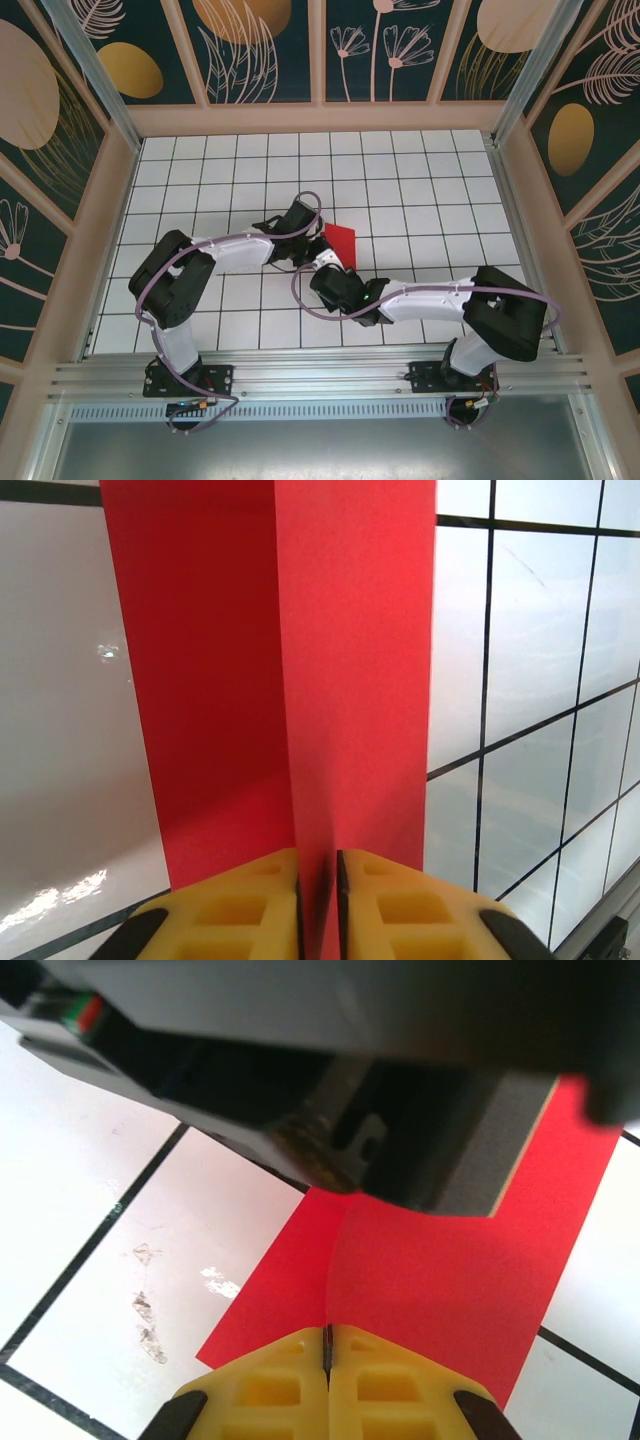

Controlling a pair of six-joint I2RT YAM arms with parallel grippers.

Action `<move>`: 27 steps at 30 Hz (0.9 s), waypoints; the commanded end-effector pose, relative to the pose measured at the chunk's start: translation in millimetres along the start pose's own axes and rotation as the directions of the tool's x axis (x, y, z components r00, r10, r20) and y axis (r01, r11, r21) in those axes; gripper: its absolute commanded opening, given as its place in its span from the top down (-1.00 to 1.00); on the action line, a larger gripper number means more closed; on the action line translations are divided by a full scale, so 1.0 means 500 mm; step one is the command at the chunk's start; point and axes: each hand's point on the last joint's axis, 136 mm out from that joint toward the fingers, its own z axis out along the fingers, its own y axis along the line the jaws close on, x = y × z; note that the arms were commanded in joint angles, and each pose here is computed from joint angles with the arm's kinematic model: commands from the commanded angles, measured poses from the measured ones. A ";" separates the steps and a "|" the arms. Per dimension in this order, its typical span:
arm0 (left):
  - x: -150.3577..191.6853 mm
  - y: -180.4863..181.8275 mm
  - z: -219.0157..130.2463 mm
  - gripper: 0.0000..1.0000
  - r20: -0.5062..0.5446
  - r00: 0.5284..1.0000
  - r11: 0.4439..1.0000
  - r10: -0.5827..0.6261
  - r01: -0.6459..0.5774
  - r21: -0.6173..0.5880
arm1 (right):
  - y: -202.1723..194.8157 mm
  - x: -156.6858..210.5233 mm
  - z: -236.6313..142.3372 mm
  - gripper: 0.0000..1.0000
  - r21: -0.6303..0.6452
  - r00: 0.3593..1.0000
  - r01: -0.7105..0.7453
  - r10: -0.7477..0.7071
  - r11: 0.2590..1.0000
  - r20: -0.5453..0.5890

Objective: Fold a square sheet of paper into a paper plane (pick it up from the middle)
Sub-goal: Fold the triangle a second time at the center of the table.

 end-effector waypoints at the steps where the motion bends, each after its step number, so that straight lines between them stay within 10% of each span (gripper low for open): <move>1: -0.023 -0.012 -0.023 0.43 0.051 0.999 1.000 0.004 -0.002 -0.022 | -0.007 -0.006 -0.014 1.00 -0.028 0.998 -0.058 0.058 0.998 0.004; 7: -0.057 -0.012 -0.096 -0.29 0.203 0.979 0.998 -0.018 0.029 -0.056 | -0.028 -0.017 -0.020 1.00 -0.069 0.986 -0.164 0.164 0.984 -0.005; 12: -0.070 0.001 -0.158 -0.51 0.320 0.946 0.996 -0.052 0.073 -0.055 | -0.050 -0.015 -0.023 1.00 -0.070 0.968 -0.250 0.248 0.966 -0.034; 27: -0.031 0.080 -0.266 -0.15 0.509 0.848 0.986 -0.149 0.168 0.008 | 0.006 -0.079 -0.036 1.00 -0.171 0.850 -0.527 0.517 0.832 -0.105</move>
